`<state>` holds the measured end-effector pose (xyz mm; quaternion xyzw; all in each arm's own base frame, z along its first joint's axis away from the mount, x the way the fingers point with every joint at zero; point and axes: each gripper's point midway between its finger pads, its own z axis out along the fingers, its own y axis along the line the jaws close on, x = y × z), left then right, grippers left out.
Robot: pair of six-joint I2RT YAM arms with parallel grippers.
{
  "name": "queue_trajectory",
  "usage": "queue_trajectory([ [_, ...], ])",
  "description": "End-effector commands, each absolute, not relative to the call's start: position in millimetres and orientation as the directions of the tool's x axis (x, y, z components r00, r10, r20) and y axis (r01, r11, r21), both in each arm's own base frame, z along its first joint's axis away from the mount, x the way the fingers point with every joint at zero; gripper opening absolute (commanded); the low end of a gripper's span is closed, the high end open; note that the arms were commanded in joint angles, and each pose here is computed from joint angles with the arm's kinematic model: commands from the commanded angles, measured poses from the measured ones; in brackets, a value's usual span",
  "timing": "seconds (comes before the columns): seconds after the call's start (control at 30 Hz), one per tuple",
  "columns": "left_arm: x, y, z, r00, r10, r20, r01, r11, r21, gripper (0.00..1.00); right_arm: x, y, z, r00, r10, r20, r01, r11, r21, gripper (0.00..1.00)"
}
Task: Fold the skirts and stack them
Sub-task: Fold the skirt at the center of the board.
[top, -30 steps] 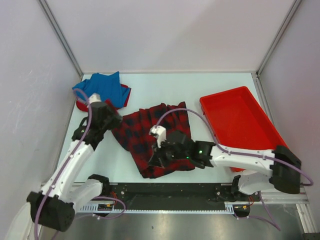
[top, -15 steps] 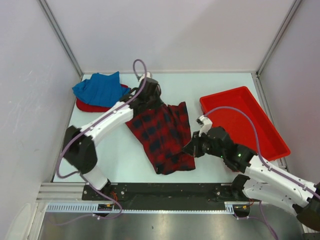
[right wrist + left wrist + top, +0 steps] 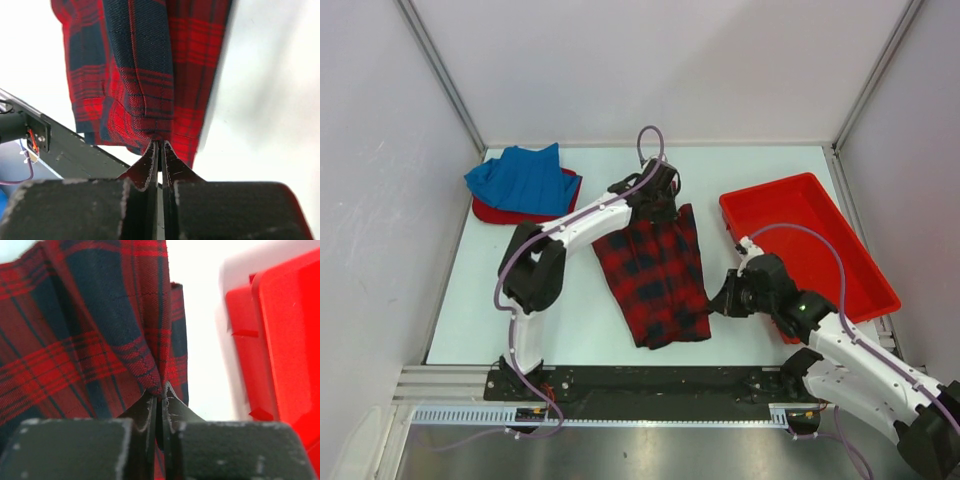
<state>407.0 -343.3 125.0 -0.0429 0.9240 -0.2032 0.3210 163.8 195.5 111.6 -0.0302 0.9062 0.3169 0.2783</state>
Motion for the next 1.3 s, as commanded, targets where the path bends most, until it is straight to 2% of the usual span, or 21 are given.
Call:
queue_trajectory([
  [0.0, 422, -363, 133, -0.776, -0.171, -0.607, 0.149, 0.886, -0.440, 0.10, 138, 186, 82, -0.919, 0.091, -0.382, -0.148, 0.820, 0.553, 0.00],
  [0.07, 418, -367, 123, -0.792, -0.124, -0.597, 0.190, 0.880, -0.435, 0.18, 130, 183, 76, -0.934, 0.077, -0.350, -0.135, 0.828, 0.544, 0.00],
  [0.13, 406, -376, 114, -0.824, -0.081, -0.561, 0.232, 0.855, -0.464, 0.22, 122, 183, 72, -0.949, 0.066, -0.309, -0.122, 0.826, 0.551, 0.00],
  [0.17, 402, -375, 108, -0.827, -0.060, -0.559, 0.248, 0.853, -0.460, 0.30, 119, 184, 70, -0.953, 0.061, -0.295, -0.119, 0.823, 0.556, 0.00],
  [0.23, 395, -378, 111, -0.826, -0.041, -0.562, 0.278, 0.838, -0.469, 0.38, 110, 186, 69, -0.965, 0.047, -0.258, -0.113, 0.812, 0.573, 0.00],
  [0.27, 392, -377, 110, -0.821, -0.021, -0.571, 0.300, 0.835, -0.461, 0.52, 109, 186, 69, -0.967, 0.056, -0.249, -0.101, 0.812, 0.575, 0.00],
  [0.33, 388, -377, 124, -0.800, -0.005, -0.600, 0.336, 0.824, -0.456, 0.65, 104, 186, 72, -0.968, 0.051, -0.244, -0.104, 0.807, 0.581, 0.00],
  [0.37, 386, -376, 129, -0.793, -0.003, -0.609, 0.346, 0.821, -0.455, 0.75, 101, 188, 74, -0.971, 0.041, -0.236, -0.111, 0.796, 0.595, 0.06],
  [0.4, 386, -374, 135, -0.784, -0.003, -0.620, 0.357, 0.816, -0.454, 0.79, 101, 189, 76, -0.971, 0.039, -0.236, -0.114, 0.791, 0.601, 0.11],
  [0.43, 383, -373, 150, -0.767, 0.002, -0.642, 0.383, 0.804, -0.455, 0.94, 100, 189, 78, -0.971, 0.036, -0.236, -0.117, 0.791, 0.601, 0.33],
  [0.47, 382, -372, 158, -0.757, 0.003, -0.653, 0.394, 0.800, -0.453, 0.99, 102, 189, 79, -0.969, 0.041, -0.243, -0.118, 0.789, 0.603, 0.44],
  [0.53, 382, -367, 182, -0.718, 0.003, -0.696, 0.422, 0.797, -0.432, 1.00, 106, 192, 91, -0.961, 0.043, -0.275, -0.141, 0.776, 0.614, 0.60],
  [0.77, 376, -330, 225, -0.630, -0.008, -0.777, 0.416, 0.841, -0.346, 1.00, 120, 192, 148, -0.904, 0.037, -0.427, -0.252, 0.759, 0.600, 0.71],
  [0.83, 378, -321, 220, -0.626, -0.015, -0.780, 0.406, 0.848, -0.342, 1.00, 127, 197, 166, -0.878, 0.045, -0.477, -0.294, 0.736, 0.610, 0.80],
  [0.9, 381, -310, 212, -0.645, -0.028, -0.764, 0.385, 0.851, -0.356, 1.00, 138, 211, 191, -0.848, 0.076, -0.524, -0.332, 0.694, 0.639, 0.82],
  [0.93, 380, -307, 200, -0.665, -0.026, -0.746, 0.378, 0.850, -0.366, 1.00, 140, 217, 197, -0.843, 0.076, -0.532, -0.350, 0.674, 0.651, 0.99],
  [1.1, 372, -297, 146, -0.730, -0.010, -0.684, 0.358, 0.846, -0.395, 1.00, 141, 278, 189, -0.841, -0.026, -0.540, -0.449, 0.592, 0.670, 1.00],
  [1.17, 365, -294, 120, -0.760, -0.010, -0.649, 0.351, 0.835, -0.423, 1.00, 145, 287, 171, -0.876, 0.001, -0.483, -0.371, 0.640, 0.673, 1.00],
  [1.27, 371, -275, 87, -0.797, -0.048, -0.602, 0.265, 0.868, -0.420, 1.00, 152, 279, 115, -0.933, 0.046, -0.356, -0.193, 0.772, 0.605, 1.00],
])
